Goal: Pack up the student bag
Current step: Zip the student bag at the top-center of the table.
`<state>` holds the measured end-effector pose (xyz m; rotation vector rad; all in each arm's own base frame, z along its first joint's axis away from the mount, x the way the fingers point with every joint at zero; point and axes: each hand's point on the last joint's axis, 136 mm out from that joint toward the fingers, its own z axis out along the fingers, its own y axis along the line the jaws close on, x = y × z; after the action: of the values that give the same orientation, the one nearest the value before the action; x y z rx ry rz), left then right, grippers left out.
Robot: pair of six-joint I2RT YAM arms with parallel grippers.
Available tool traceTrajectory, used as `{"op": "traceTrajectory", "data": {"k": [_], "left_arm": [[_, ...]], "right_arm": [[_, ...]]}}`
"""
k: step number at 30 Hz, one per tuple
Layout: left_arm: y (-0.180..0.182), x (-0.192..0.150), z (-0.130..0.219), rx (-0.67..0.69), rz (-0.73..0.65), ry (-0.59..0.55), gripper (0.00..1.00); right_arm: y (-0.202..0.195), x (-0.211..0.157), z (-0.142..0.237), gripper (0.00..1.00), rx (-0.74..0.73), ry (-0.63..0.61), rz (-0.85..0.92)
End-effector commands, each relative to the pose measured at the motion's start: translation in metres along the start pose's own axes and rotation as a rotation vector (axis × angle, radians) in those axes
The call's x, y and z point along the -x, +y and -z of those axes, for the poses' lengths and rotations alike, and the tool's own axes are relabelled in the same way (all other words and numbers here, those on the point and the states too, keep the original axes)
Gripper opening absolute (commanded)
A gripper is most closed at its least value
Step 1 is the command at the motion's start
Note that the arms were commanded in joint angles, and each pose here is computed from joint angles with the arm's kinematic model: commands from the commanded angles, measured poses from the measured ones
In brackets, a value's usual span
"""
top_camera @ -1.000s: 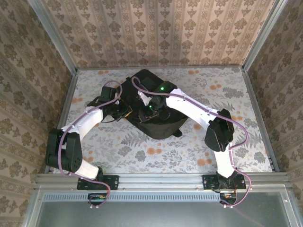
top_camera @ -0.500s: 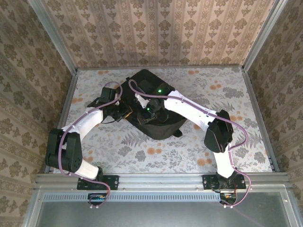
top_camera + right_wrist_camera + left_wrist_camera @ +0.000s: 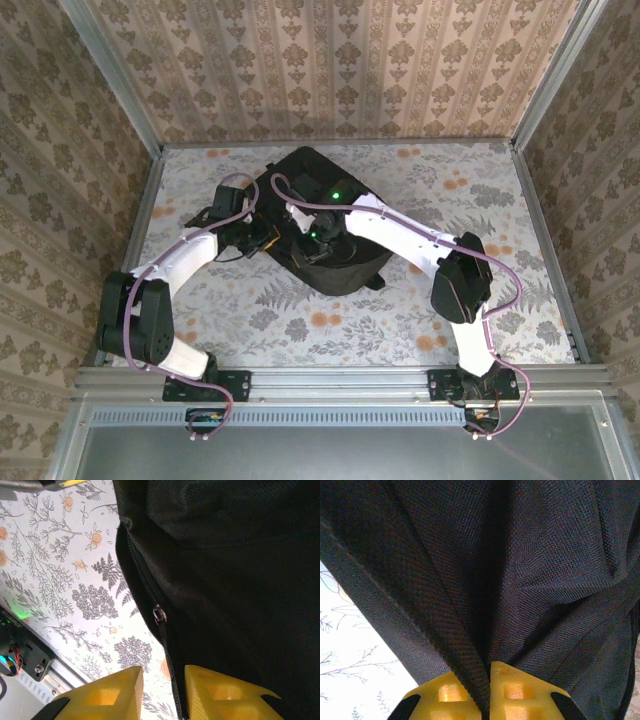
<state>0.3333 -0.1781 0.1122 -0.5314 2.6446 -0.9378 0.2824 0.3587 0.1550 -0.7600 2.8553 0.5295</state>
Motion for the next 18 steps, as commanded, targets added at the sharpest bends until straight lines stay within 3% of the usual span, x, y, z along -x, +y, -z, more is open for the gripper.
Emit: {"op": "traceTrajectory", "data": {"k": [1, 18], "left_arm": [[-0.009, -0.004, 0.0, -0.052, -0.015, 0.028, 0.0], [-0.008, -0.003, -0.001, -0.052, -0.006, 0.029, 0.0]], "right_arm": [[0.001, -0.013, 0.014, 0.3, -0.009, 0.015, 0.014], [0.001, -0.015, -0.002, 0.3, 0.006, 0.047, -0.001]]}}
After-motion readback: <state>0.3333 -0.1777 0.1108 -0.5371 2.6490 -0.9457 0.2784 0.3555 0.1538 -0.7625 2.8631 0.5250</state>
